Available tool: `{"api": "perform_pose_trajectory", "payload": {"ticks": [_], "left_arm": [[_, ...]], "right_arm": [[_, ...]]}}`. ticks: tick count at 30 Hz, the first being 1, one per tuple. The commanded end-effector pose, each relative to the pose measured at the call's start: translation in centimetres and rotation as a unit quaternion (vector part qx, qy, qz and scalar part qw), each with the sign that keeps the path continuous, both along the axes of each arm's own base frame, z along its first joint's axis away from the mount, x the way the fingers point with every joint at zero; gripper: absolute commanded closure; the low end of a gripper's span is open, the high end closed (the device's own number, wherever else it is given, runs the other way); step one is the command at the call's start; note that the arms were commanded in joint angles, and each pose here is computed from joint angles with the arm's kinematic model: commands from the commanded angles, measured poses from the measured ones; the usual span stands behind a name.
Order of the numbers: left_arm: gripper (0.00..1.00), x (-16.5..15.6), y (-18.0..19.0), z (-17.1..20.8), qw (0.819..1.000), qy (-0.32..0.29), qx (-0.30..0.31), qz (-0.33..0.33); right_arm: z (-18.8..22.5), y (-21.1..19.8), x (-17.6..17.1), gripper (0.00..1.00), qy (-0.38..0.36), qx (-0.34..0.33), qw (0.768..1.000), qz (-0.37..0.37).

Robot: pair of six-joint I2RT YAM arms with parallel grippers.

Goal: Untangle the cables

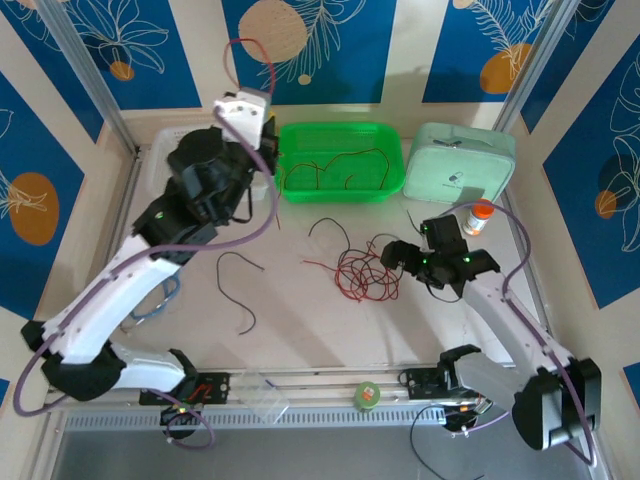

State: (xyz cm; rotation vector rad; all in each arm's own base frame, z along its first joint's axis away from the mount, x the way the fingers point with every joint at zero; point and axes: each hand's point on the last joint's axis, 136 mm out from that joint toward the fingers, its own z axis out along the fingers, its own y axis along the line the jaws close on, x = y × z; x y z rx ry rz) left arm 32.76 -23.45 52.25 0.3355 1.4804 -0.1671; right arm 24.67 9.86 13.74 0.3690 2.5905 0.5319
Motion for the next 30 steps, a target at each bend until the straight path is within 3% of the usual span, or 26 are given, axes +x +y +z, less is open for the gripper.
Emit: {"api": "perform_pose_trajectory", "payload": {"ticks": [1, 12, 16, 24, 30], "left_arm": [[1.00, 1.7, -1.9, 3.1, 0.997, -0.071, -0.015, -0.002], [1.00, 12.4, -8.0, 0.9, 0.995, -0.097, -0.012, 0.017], [1.00, 15.6, -9.2, -1.9, 0.996, -0.088, -0.008, 0.028], [1.00, 23.7, -10.8, -16.6, 0.998, 0.041, -0.023, 0.041], [1.00, 26.9, -10.3, -27.0, 0.980, 0.192, -0.042, 0.035]], "right_arm": [[2.4, 0.9, -2.0, 0.01, -0.005, 0.021, 0.999, 0.032], [5.3, 2.8, -5.0, 0.01, -0.032, 0.034, 0.996, 0.081], [5.0, 2.7, -5.3, 0.01, -0.031, 0.031, 0.996, 0.081], [4.6, 2.9, -5.3, 0.01, -0.020, 0.029, 0.996, 0.087], [5.3, 3.2, -5.3, 0.01, -0.023, 0.036, 0.995, 0.093]]}}
